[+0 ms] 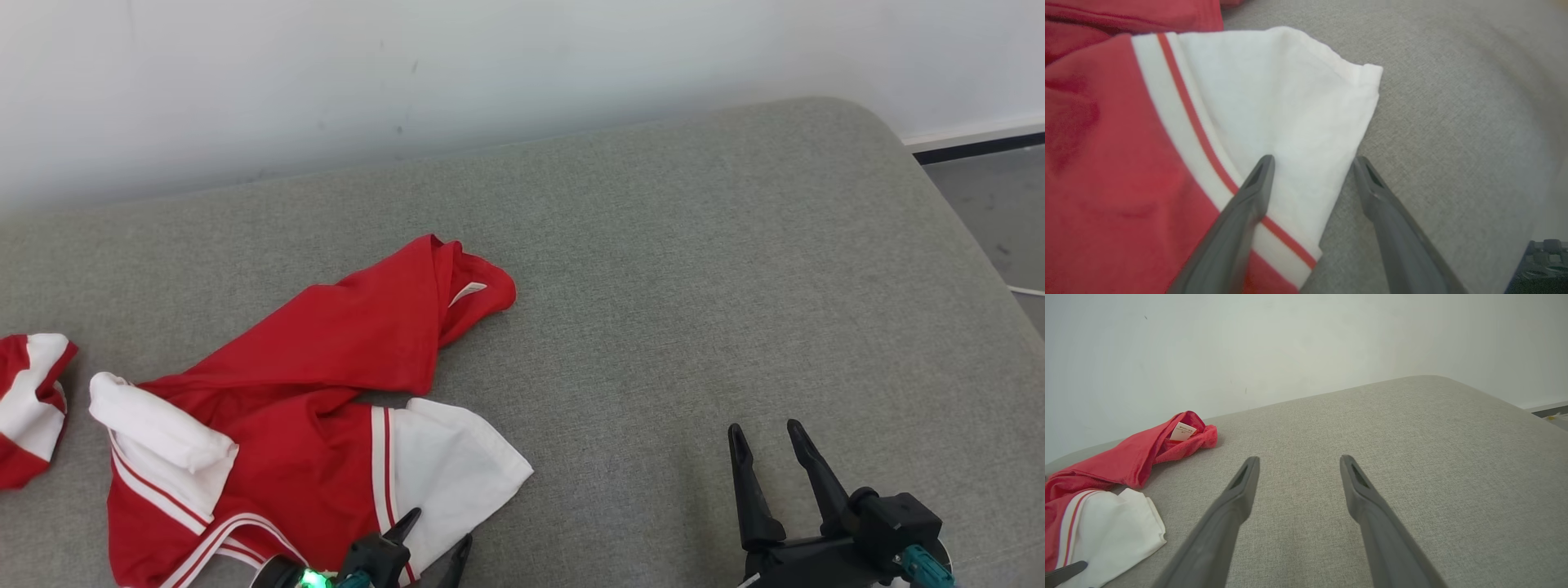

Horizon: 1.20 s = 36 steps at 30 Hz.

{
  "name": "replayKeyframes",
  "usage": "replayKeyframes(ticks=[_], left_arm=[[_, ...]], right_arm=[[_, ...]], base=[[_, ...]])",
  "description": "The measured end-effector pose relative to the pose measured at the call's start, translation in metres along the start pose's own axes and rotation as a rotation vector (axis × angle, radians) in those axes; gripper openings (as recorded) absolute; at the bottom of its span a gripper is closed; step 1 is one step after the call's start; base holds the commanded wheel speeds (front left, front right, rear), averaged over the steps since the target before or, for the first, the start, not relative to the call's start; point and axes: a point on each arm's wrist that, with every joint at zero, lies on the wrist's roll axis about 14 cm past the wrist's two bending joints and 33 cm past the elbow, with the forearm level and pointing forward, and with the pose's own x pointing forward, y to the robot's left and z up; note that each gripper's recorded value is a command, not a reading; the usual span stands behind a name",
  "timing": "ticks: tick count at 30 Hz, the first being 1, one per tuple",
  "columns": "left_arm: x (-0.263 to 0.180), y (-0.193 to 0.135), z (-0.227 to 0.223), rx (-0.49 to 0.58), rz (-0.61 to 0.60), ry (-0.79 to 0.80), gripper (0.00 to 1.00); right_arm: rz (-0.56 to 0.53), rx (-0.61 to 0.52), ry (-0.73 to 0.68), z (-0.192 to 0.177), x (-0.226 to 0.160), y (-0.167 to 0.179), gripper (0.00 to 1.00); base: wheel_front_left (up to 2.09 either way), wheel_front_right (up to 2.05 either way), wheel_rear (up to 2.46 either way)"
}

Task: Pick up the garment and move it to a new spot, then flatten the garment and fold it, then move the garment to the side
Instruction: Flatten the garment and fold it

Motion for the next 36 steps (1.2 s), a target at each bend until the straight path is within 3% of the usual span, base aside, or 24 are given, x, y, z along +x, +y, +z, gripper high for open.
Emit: replayKeyframes(ticks=[5,6,7,8,15,19,27,36], left_arm=[[0.004,-0.002,-0.011,0.014,-0.014,0.045,1.0],[0.004,-0.003,-0.013,0.014,-0.014,0.054,0.76],[0.005,-0.003,-0.014,0.015,-0.013,0.059,0.34],[0.005,-0.003,-0.014,0.015,-0.013,0.063,0.0],[0.002,0.002,-0.006,-0.021,0.024,0.041,0.0],[-0.006,0.027,0.036,-0.042,0.104,-0.101,0.0],[-0.054,0.065,0.072,-0.042,0.266,-0.261,0.0],[-0.129,0.098,0.047,-0.103,0.49,-0.226,0.0]], right_arm=[[-0.007,-0.002,-0.002,0.001,-0.001,-0.002,1.0],[-0.006,-0.002,-0.003,0.001,-0.001,-0.002,1.0],[-0.004,-0.002,-0.005,0.002,-0.001,-0.001,1.0],[-0.003,-0.003,-0.006,0.002,-0.001,-0.001,1.0],[0.02,-0.002,-0.01,0.003,0.001,0.006,1.0],[0.056,0.004,-0.009,0.002,0.003,0.018,1.0],[0.121,0.016,-0.003,0.0,0.006,0.039,1.0],[0.184,0.023,0.003,-0.002,0.012,0.06,1.0]], base=[[0.0,0.0,0.0],[0.0,0.0,0.0],[0.0,0.0,0.0],[0.0,0.0,0.0],[0.0,0.0,0.0],[0.0,0.0,0.0],[0.0,0.0,0.0],[0.0,0.0,0.0]])
